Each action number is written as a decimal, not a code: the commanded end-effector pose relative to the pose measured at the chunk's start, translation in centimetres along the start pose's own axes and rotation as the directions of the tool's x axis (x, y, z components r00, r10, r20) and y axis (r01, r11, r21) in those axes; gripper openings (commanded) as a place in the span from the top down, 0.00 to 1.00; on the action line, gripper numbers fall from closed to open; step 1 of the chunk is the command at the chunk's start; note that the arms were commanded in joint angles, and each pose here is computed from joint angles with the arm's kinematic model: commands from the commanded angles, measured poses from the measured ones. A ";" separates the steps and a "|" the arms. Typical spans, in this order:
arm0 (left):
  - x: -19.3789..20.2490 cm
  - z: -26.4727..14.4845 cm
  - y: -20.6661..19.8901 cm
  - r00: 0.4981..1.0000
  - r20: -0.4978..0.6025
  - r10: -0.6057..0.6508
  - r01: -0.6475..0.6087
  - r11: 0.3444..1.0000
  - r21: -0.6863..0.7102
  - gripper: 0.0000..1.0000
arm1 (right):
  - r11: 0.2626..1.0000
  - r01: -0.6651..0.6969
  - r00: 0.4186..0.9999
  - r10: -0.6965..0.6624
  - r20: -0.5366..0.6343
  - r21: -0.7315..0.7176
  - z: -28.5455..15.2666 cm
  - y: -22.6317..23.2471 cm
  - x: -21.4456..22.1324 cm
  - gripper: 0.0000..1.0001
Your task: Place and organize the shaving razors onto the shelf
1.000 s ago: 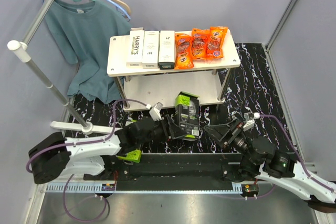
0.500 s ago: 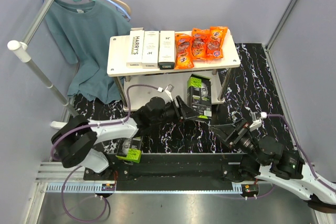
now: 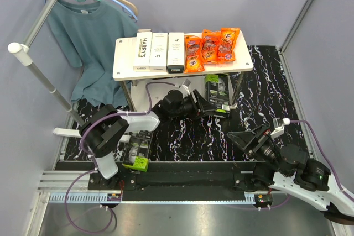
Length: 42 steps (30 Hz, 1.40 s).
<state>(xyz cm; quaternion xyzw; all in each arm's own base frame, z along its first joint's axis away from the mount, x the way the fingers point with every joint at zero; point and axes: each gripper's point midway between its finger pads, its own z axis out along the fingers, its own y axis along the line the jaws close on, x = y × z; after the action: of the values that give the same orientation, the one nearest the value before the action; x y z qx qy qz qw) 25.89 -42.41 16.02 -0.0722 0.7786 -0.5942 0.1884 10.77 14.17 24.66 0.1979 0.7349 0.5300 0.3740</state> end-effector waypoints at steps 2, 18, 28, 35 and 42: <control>-3.8 0.4 -7.5 0.993 0.085 0.077 -0.096 0.965 0.243 0.89 | 1.000 0.010 0.999 -0.011 0.047 0.006 -0.7 0.3 -1.4 0.00; -6.2 4.6 -4.3 0.997 0.077 0.014 -0.029 0.979 0.204 0.87 | 1.000 0.005 0.999 -0.006 0.037 0.009 -1.2 0.4 -1.5 0.00; -5.2 5.2 -2.0 1.000 0.030 0.002 -0.007 0.986 0.164 0.73 | 1.000 0.000 1.000 0.000 0.026 0.010 -1.1 0.3 -1.2 0.00; -5.7 5.2 -1.5 0.999 0.037 -0.007 0.002 0.989 0.148 0.64 | 1.000 -0.003 1.000 0.003 0.021 0.005 -1.1 0.4 -1.1 0.00; -6.5 5.1 -1.7 0.998 0.058 -0.019 0.010 0.987 0.160 0.63 | 1.000 -0.004 1.000 0.003 0.015 0.009 -1.0 0.3 -0.9 0.00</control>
<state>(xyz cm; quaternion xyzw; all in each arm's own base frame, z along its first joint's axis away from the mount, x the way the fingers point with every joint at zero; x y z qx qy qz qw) 32.15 -44.54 12.41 -0.1123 0.7773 -0.5960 0.1673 10.40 13.52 24.31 0.1952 0.7460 0.5178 0.3705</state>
